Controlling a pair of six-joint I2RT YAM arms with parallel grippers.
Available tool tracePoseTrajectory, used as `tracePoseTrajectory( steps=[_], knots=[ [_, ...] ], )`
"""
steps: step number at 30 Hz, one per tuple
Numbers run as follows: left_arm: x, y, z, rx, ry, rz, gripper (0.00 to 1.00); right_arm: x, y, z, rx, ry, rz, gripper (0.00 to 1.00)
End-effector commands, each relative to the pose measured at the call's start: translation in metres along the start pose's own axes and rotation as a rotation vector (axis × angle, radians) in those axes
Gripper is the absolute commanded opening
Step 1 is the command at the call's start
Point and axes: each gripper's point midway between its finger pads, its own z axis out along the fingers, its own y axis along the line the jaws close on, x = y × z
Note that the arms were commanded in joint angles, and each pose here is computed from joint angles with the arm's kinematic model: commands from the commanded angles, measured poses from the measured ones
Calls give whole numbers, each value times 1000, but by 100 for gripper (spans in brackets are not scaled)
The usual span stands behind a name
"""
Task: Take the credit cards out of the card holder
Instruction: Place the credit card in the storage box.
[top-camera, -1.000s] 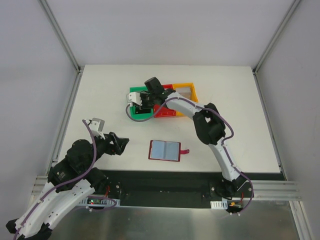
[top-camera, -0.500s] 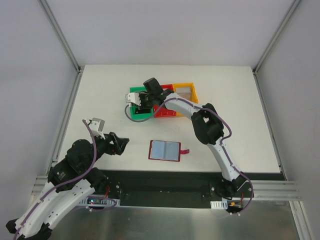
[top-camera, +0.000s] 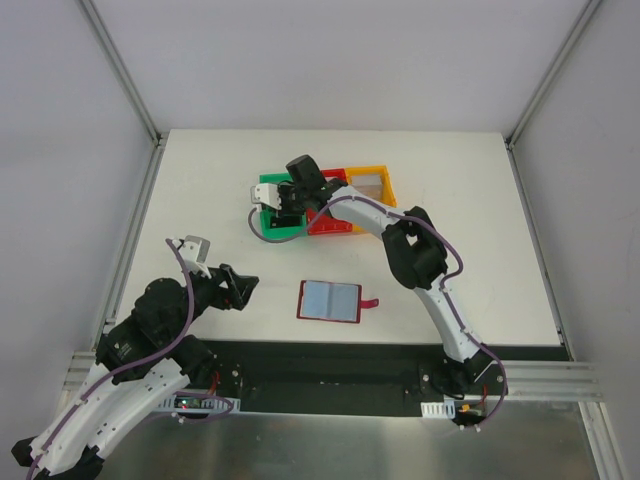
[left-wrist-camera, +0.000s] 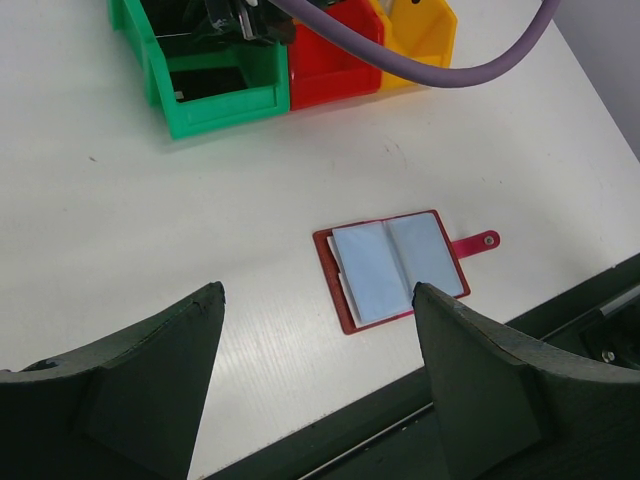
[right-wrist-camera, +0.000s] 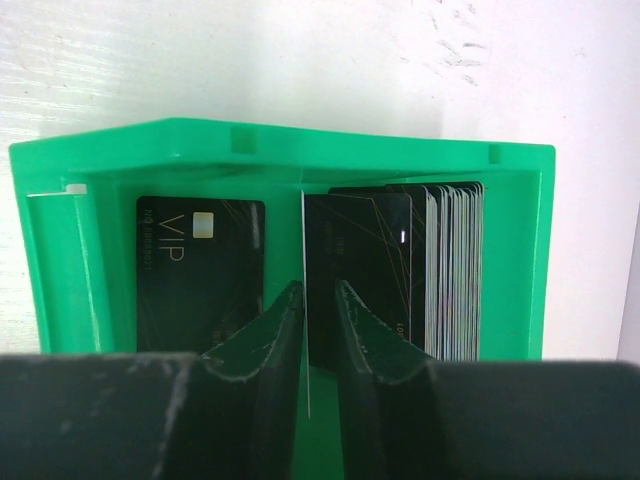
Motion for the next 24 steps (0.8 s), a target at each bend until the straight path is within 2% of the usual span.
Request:
tracePoseTrajectory(
  steps=[1, 24],
  knots=[
    [-4, 3, 1, -18, -11, 15, 76, -10, -18, -4, 61, -9, -5, 22],
    [-4, 3, 1, -18, -12, 15, 76, -20, -43, -12, 150, -10, 4, 30]
  ],
)
